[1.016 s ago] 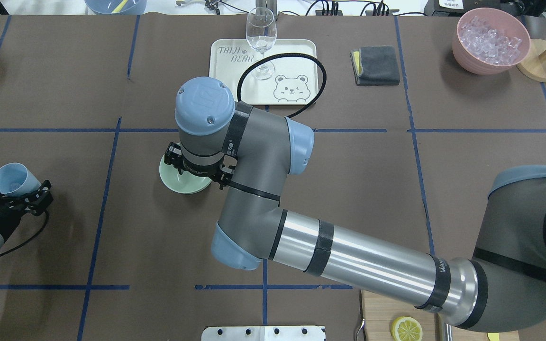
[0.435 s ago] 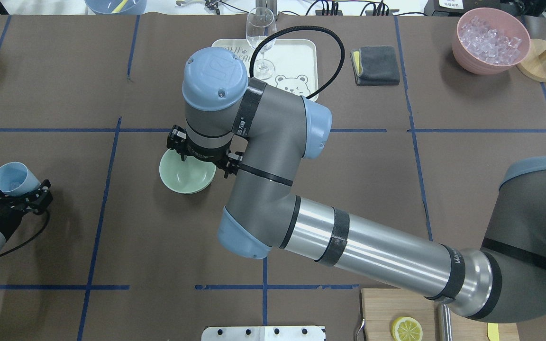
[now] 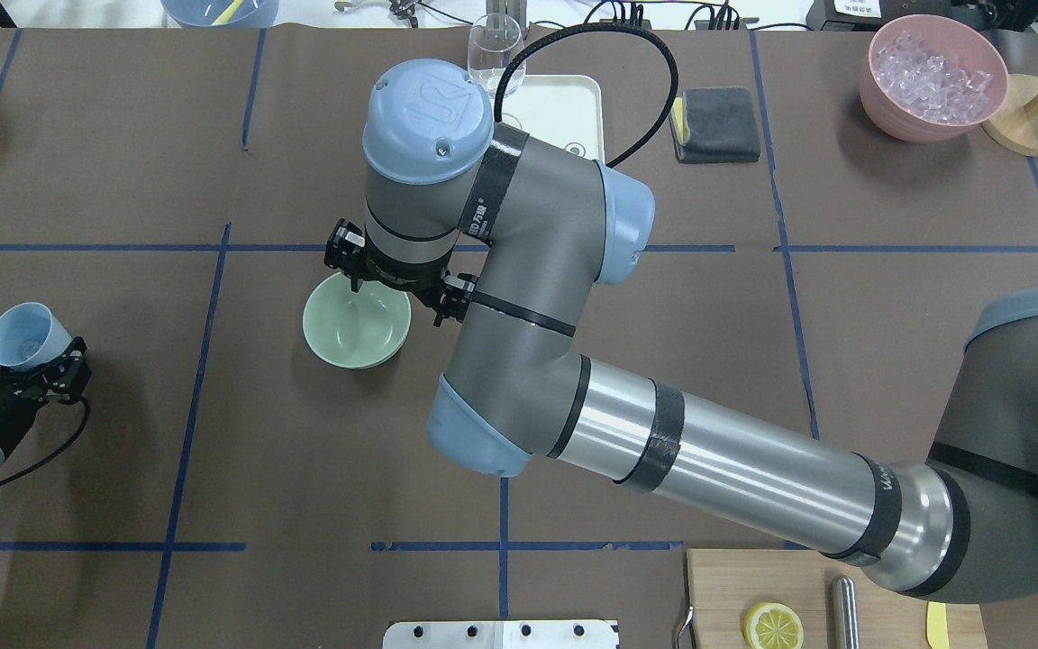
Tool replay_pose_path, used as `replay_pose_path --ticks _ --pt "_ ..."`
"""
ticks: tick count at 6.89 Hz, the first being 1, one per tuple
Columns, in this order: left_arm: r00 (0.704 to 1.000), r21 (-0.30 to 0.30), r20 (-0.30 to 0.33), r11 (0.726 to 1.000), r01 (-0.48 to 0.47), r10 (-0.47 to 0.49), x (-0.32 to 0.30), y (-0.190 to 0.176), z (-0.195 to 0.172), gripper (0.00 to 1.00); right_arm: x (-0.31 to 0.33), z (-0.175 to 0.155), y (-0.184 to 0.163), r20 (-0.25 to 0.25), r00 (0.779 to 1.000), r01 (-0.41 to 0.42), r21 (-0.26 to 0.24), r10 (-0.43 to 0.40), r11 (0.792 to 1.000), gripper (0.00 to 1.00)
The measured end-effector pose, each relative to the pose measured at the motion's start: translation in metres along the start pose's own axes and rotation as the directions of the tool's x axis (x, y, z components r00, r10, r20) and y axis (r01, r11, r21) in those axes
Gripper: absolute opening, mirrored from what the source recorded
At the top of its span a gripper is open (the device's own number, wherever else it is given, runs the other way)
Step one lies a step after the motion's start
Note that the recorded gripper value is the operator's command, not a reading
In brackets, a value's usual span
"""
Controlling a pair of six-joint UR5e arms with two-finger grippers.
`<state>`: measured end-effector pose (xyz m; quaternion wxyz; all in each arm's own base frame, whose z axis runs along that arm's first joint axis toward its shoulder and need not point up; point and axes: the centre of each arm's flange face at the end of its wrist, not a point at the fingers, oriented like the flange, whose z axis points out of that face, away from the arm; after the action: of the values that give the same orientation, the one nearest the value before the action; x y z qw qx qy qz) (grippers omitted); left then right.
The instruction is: Pour ice into bowl
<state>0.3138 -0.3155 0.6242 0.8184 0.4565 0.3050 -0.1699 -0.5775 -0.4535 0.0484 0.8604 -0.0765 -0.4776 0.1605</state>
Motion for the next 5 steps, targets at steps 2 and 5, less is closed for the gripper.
replay_pose_path --ticks 2,5 --pt "0.995 0.029 -0.059 0.997 -0.075 0.077 0.035 -0.03 -0.017 0.0 0.058 -0.015 -0.019 0.001 1.0 0.006 0.0 -0.006 1.0 1.0" --pt "0.973 0.054 -0.082 0.976 -0.21 0.214 0.112 -0.072 -0.033 0.0 0.139 -0.021 -0.039 -0.021 0.997 0.079 0.028 -0.078 0.997 1.0"
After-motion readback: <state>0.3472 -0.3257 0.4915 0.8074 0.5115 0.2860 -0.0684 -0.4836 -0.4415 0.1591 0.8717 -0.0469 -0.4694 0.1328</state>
